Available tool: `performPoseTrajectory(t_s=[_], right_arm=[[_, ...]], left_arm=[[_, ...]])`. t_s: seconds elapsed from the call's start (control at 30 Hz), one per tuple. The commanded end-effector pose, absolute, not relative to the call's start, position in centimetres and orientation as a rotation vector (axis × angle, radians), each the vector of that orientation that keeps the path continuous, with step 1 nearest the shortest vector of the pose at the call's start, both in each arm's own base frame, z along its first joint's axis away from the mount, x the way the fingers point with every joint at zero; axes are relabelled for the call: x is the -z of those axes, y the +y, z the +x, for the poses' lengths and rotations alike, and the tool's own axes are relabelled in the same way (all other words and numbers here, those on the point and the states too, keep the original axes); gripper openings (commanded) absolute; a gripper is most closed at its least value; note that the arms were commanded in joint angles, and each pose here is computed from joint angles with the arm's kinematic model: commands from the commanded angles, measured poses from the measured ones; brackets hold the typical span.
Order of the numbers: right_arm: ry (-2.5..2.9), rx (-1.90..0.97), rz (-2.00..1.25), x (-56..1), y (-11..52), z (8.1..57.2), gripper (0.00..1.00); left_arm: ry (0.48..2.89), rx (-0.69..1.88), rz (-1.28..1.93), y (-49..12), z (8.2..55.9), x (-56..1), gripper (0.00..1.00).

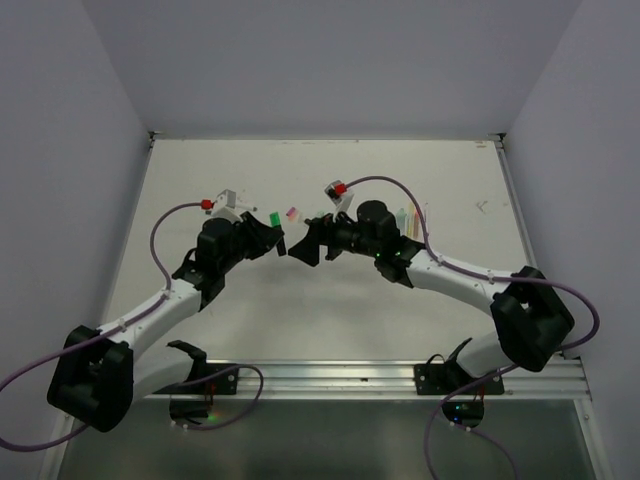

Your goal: Open the pen caps

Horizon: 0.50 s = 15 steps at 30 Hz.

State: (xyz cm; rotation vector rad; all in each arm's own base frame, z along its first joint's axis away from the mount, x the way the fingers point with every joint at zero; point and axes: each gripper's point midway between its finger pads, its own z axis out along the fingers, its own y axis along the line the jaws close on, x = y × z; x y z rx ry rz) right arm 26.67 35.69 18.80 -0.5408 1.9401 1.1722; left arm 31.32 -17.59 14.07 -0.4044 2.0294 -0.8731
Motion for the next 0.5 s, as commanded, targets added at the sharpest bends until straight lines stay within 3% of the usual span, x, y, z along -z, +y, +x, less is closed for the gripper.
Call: performPoseTrajectory(t_s=[0.0,0.47], right_arm=[[1.868,-1.181,-0.504,-20.4,37.2,27.0,0.87],[1.916,-1.068,-0.475,-17.1,40.1,28.2,0.74]], left_arm=[[1.871,0.994,-0.345,-19.5,31.6,-18.2,0.01],[1.838,0.993,-0.358,-20.0,30.9,-18.5,0.01]])
